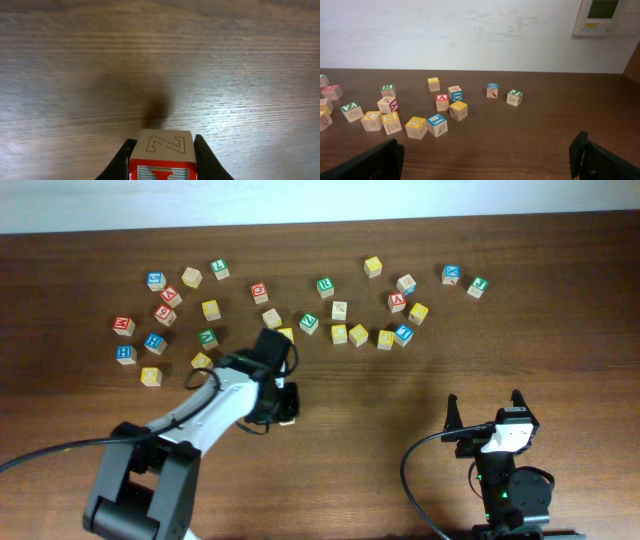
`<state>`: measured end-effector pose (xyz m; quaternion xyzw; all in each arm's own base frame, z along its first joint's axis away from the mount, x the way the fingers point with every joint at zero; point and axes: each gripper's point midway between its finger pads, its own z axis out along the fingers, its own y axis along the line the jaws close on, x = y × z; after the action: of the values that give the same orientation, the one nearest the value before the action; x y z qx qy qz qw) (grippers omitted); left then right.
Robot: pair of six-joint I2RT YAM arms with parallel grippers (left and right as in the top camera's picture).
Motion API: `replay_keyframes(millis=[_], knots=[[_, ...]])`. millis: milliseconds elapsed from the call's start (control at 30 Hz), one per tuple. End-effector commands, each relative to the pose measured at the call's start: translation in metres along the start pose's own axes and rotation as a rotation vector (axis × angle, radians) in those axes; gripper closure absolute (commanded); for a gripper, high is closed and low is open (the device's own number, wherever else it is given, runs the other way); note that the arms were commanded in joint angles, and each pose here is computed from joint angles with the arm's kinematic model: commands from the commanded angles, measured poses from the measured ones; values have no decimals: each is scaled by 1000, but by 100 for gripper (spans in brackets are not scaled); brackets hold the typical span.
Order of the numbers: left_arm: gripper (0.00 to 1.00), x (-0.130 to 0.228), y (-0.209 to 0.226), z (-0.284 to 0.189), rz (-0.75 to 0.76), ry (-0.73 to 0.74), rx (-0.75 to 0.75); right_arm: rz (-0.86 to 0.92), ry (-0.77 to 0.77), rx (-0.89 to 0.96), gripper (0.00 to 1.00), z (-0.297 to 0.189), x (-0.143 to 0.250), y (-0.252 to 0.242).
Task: Spell out ICRA
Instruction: 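Carry the I block toward the table center and lower it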
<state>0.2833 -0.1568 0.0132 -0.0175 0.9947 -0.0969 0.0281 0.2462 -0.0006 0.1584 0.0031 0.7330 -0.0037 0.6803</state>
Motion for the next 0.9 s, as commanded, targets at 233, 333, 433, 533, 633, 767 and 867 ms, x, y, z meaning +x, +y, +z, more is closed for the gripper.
replay_keyframes(millis=[233,333,433,533,633,767,867], knots=[[82,-5,3,1,-23,-137,-194,8,6,21,2,0,3,-4],[81,-5,3,1,-23,-138,-196,8,6,21,2,0,3,-4],[79,-5,3,1,-23,-137,-196,8,6,21,2,0,3,-4],[76,-4,3,1,-23,-135,-193,8,6,21,2,0,3,-4],[75,-4,3,1,-23,-135,-193,8,6,21,2,0,3,-4],[68,-4,3,1,-23,-135,-193,8,6,21,1,0,3,-4],[66,-4,3,1,-23,-135,-193,8,6,21,2,0,3,-4]])
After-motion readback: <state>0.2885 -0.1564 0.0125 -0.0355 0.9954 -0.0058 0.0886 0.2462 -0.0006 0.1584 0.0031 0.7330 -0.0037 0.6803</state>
